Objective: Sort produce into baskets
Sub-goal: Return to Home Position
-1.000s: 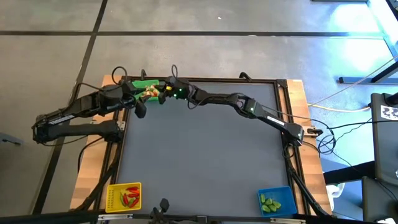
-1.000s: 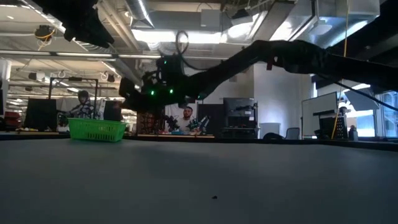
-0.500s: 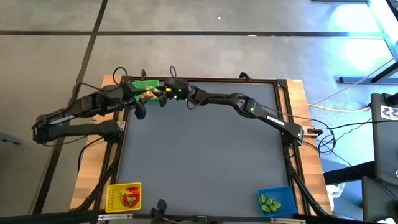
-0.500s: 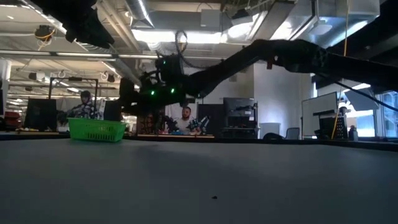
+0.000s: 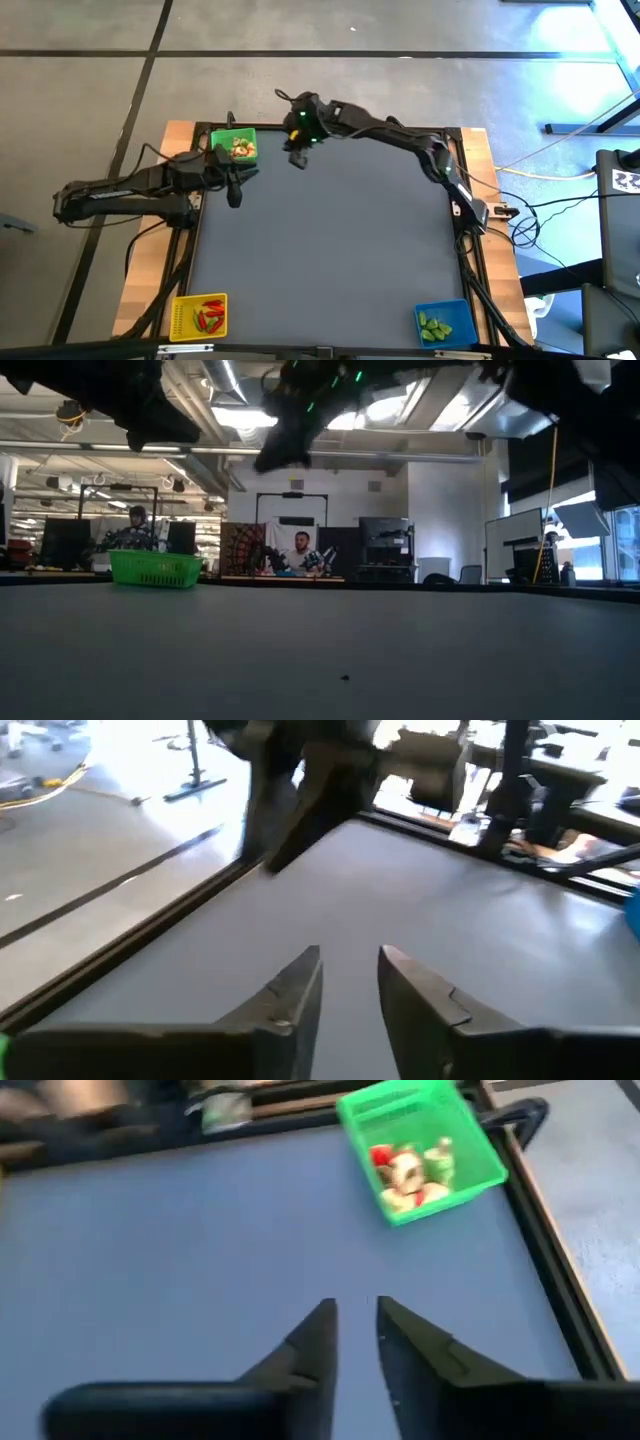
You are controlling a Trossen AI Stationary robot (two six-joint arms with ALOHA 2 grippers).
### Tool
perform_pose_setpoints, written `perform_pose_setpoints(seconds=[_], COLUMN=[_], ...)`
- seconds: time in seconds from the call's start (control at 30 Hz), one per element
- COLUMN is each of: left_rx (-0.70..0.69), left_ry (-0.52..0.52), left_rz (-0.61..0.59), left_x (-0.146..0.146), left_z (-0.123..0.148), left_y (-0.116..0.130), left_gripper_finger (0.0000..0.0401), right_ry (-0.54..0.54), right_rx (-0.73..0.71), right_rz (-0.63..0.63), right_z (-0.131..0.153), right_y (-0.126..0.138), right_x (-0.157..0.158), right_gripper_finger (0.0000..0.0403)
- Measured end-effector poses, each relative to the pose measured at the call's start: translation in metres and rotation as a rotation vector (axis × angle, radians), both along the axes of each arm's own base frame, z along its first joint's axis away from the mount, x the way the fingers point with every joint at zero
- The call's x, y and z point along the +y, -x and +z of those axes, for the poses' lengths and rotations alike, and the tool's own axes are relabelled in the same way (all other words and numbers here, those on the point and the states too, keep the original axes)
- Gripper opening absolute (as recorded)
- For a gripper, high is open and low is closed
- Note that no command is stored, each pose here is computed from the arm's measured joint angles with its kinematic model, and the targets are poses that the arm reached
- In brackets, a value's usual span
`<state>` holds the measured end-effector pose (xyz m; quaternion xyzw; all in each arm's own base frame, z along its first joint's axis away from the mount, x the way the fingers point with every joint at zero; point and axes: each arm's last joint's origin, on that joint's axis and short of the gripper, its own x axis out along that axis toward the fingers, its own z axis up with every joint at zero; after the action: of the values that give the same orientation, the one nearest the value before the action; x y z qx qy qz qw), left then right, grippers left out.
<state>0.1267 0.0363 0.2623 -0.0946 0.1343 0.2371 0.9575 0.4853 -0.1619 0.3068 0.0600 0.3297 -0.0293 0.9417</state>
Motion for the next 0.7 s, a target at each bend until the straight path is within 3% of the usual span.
perform_pose_setpoints(seconds=[0.13, 0.23, 0.47, 0.57, 0.7], left_rx=[-0.026, -0.044, -0.127, -0.170, -0.169], left_ry=[-0.026, -0.034, -0.042, -0.050, -0.066], left_rz=[-0.052, -0.082, -0.137, -0.150, -0.167], left_x=[-0.005, -0.009, -0.017, -0.019, -0.021], left_z=[-0.008, -0.015, -0.031, -0.038, -0.047], left_y=[-0.005, -0.006, -0.005, -0.003, 0.000], left_gripper_finger=[0.0062, 0.0038, 0.0004, 0.0002, 0.0006], right_ry=[0.009, -0.023, -0.033, -0.058, -0.057], right_rx=[0.079, 0.125, 0.177, 0.201, 0.096], right_rz=[0.093, 0.163, 0.159, 0.132, 0.064], right_z=[0.035, 0.040, 0.039, 0.023, 0.013], right_y=[0.028, 0.038, 0.071, 0.090, 0.129], right_x=[0.028, 0.046, 0.072, 0.083, 0.096], right_gripper_finger=[0.0036, 0.0007, 0.0017, 0.0007, 0.0006])
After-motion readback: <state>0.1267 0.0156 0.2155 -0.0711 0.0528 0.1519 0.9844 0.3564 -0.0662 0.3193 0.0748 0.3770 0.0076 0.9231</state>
